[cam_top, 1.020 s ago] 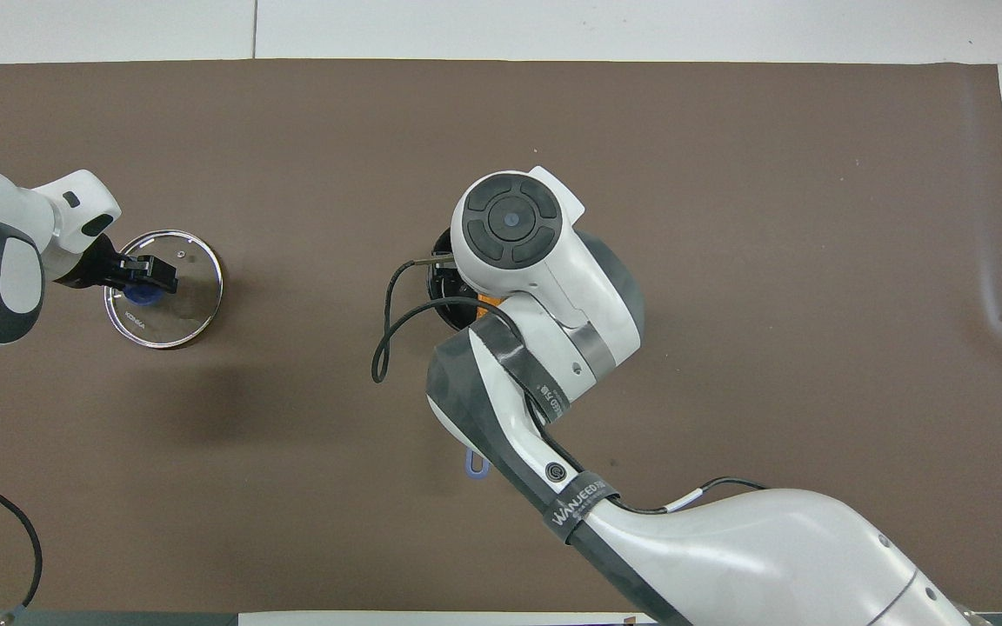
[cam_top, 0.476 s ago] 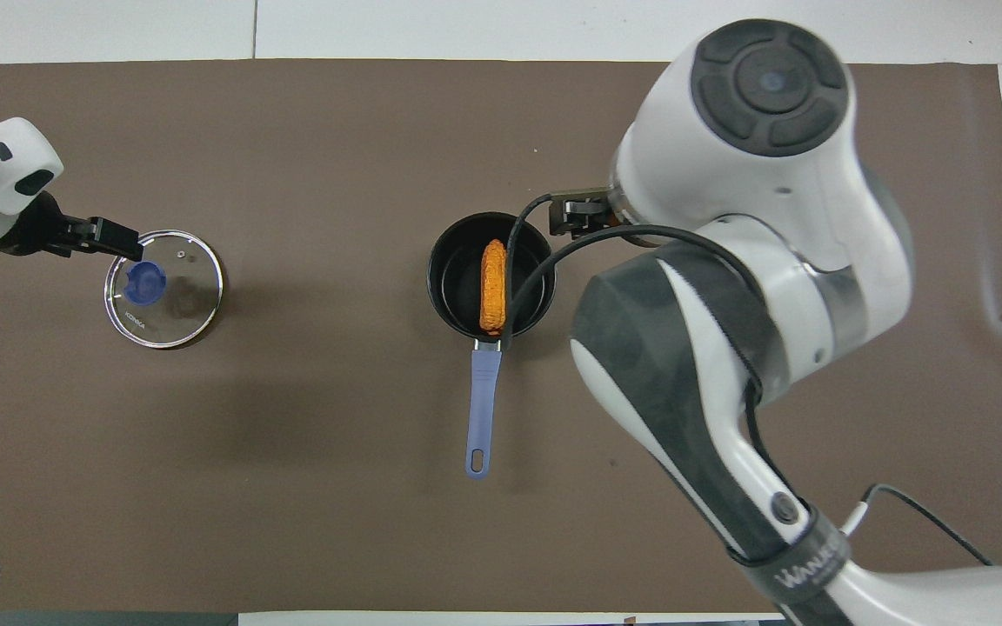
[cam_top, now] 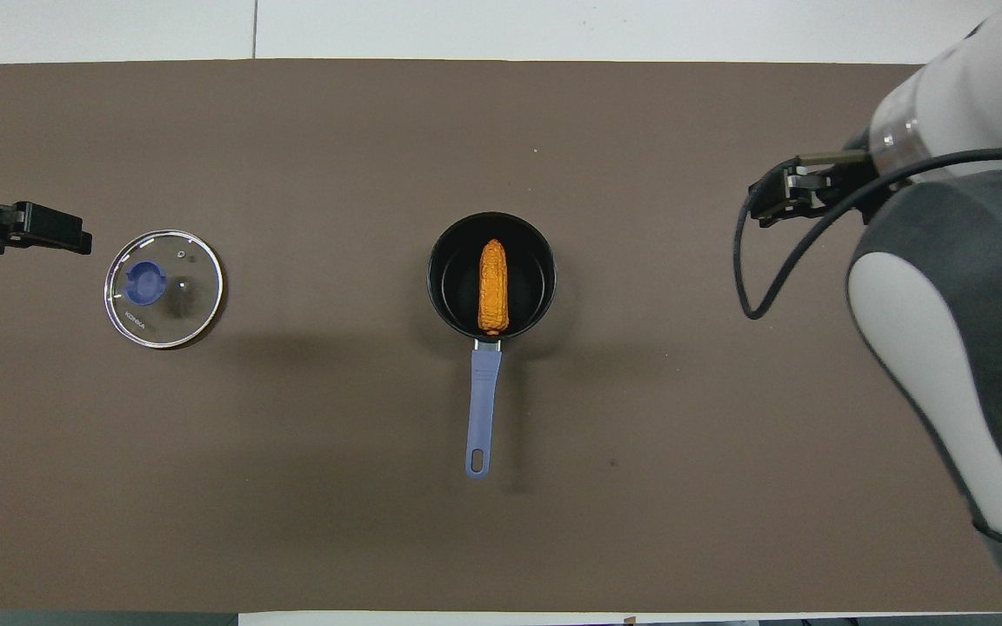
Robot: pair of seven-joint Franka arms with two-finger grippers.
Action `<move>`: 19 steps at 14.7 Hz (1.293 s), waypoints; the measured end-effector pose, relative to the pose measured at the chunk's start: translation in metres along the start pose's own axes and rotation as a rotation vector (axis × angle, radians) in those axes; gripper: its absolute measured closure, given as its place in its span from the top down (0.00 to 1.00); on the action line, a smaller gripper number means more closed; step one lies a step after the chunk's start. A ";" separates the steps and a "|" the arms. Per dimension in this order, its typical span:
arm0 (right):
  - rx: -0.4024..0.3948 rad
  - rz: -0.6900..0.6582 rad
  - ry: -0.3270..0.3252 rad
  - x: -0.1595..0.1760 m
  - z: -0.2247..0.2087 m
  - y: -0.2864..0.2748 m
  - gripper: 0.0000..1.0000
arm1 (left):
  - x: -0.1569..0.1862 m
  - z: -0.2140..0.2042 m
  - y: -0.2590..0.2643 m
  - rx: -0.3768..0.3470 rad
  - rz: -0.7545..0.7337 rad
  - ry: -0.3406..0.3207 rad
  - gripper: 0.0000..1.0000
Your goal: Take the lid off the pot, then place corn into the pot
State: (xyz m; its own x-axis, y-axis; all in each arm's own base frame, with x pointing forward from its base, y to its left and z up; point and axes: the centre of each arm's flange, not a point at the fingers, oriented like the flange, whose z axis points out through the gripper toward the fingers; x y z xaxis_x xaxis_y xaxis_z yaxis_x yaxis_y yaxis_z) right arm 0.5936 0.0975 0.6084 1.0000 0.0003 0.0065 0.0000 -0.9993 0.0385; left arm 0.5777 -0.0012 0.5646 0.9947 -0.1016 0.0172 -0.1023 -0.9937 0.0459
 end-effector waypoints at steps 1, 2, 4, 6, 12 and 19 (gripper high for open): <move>-0.002 -0.003 -0.015 0.001 0.002 0.022 1.00 | -0.007 -0.010 0.004 0.001 0.002 -0.006 1.00; -0.003 0.003 -0.030 0.002 0.005 0.039 1.00 | -0.014 -0.018 0.008 0.001 0.001 -0.012 1.00; -0.004 0.027 -0.056 0.001 0.012 0.067 1.00 | -0.028 -0.032 0.014 0.003 -0.017 -0.030 1.00; -0.005 0.040 -0.080 -0.004 0.020 0.083 1.00 | -0.037 -0.035 0.024 0.006 -0.032 -0.058 1.00; -0.004 0.080 -0.110 -0.022 0.026 0.126 1.00 | -0.037 -0.029 0.066 0.040 -0.036 -0.044 1.00; 0.000 0.053 -0.110 -0.031 0.018 0.139 1.00 | -0.040 -0.038 0.063 0.040 -0.041 -0.063 1.00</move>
State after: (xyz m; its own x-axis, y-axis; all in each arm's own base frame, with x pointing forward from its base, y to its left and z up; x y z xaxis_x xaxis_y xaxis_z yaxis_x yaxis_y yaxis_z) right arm 0.5624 -0.0426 0.5957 0.9933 -0.0564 -0.1008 -0.0525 -0.9978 0.0412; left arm 0.5313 -0.0582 0.6051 0.9970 -0.0620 -0.0464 -0.0618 -0.9981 0.0052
